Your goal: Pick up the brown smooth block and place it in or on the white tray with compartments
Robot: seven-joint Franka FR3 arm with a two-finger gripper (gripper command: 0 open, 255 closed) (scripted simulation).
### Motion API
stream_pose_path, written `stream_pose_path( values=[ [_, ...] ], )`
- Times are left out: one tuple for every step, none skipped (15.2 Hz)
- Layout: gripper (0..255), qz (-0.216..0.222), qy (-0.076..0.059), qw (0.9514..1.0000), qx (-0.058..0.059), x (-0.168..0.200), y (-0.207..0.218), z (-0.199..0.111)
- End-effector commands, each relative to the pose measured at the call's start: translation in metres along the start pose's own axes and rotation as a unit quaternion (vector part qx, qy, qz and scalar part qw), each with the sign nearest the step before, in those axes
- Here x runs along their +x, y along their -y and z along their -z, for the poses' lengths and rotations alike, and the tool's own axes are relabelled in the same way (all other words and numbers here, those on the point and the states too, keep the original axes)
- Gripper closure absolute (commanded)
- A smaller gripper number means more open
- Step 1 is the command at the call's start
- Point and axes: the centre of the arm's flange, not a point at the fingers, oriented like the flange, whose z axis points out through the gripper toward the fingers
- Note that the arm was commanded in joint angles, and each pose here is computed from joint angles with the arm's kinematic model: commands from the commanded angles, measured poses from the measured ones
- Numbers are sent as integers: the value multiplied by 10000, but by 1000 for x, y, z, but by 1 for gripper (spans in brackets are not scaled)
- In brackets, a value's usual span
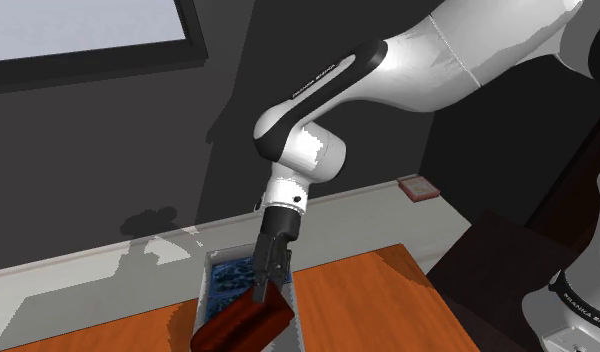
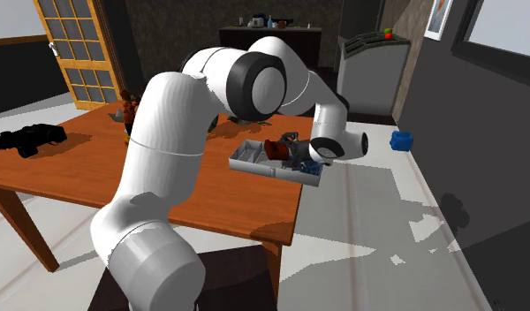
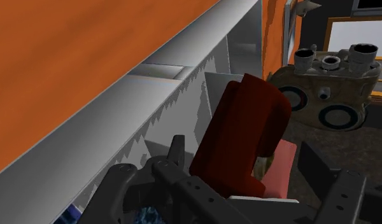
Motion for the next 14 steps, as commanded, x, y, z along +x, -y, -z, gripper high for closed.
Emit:
stream_pose_path(
  values=[
    [0,-46,62,9997,-214,-4,-14,7],
    [0,-46,61,9997,-212,-3,-12,3],
    [0,-46,61,9997,-212,-3,-11,17],
    [0,-46,61,9997,-212,-3,-11,30],
    [0,-46,61,9997,-212,-3,-10,43],
    [0,-46,61,9997,-212,-3,-10,53],
    [0,-46,61,9997,-212,-3,-10,53],
    [0,-46,61,9997,-212,-3,-10,53],
    [0,-46,61,9997,-212,-3,-10,53],
    [0,-46,61,9997,-212,-3,-10,53],
    [0,-46,61,9997,-212,-3,-10,53],
    [0,-46,61,9997,-212,-3,-10,53],
    [0,-46,61,9997,-212,-3,-10,53],
    [0,-46,61,9997,-212,-3,-10,53]
  ],
)
